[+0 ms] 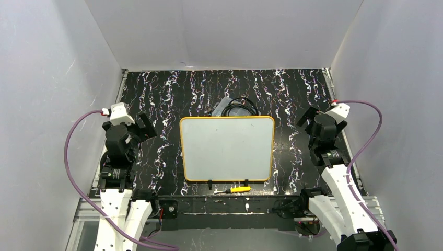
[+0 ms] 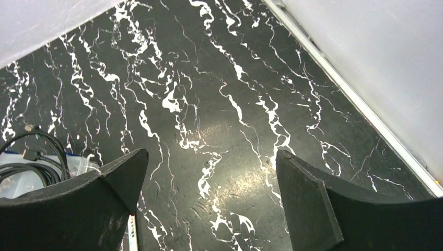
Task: Write a sentence on the whiteboard
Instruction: Pick up the whiteboard marker from the center of the board.
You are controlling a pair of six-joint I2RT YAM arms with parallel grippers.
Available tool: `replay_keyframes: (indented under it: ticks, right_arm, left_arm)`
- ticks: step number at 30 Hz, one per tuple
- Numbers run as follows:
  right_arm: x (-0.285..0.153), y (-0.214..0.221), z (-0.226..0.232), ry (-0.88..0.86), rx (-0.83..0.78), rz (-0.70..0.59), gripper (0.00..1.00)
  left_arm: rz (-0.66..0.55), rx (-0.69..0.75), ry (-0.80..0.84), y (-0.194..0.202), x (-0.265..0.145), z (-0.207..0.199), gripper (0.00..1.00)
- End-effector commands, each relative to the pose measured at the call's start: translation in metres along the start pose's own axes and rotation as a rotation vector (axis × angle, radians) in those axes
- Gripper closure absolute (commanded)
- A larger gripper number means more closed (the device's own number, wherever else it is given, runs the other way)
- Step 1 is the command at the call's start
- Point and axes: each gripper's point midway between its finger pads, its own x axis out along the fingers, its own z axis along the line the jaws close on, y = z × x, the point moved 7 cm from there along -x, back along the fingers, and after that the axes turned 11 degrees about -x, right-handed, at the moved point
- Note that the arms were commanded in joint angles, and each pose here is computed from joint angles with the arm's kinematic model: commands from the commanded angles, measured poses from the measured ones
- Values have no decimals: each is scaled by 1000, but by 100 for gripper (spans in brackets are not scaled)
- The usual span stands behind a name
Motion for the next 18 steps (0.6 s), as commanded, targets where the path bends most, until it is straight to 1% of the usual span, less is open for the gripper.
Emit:
replay_keyframes:
  ticks: [1,7,9,13,15,18]
  right_arm:
    - [0,-12,7,-43,0,-6,0]
    - [10,2,26,-177,-58,92,0]
    - [15,10,31,-183,-44,146,0]
    - [30,27,43,-262,-40,201,0]
    - [40,33,50,-306,-60,258,0]
    - [57,42,57,-360,-99,341,6]
  left_arm:
    - [-18,-21,-40,-7,0,2,1]
    - [-5,-26,-43,-7,2,1,1]
    - [-11,-25,-53,-6,1,3,1]
    - [-17,-28,-102,-4,1,9,1]
    - [-14,-19,-80,-4,-1,7,1]
    - [-30,-18,-26,-2,-3,4,1]
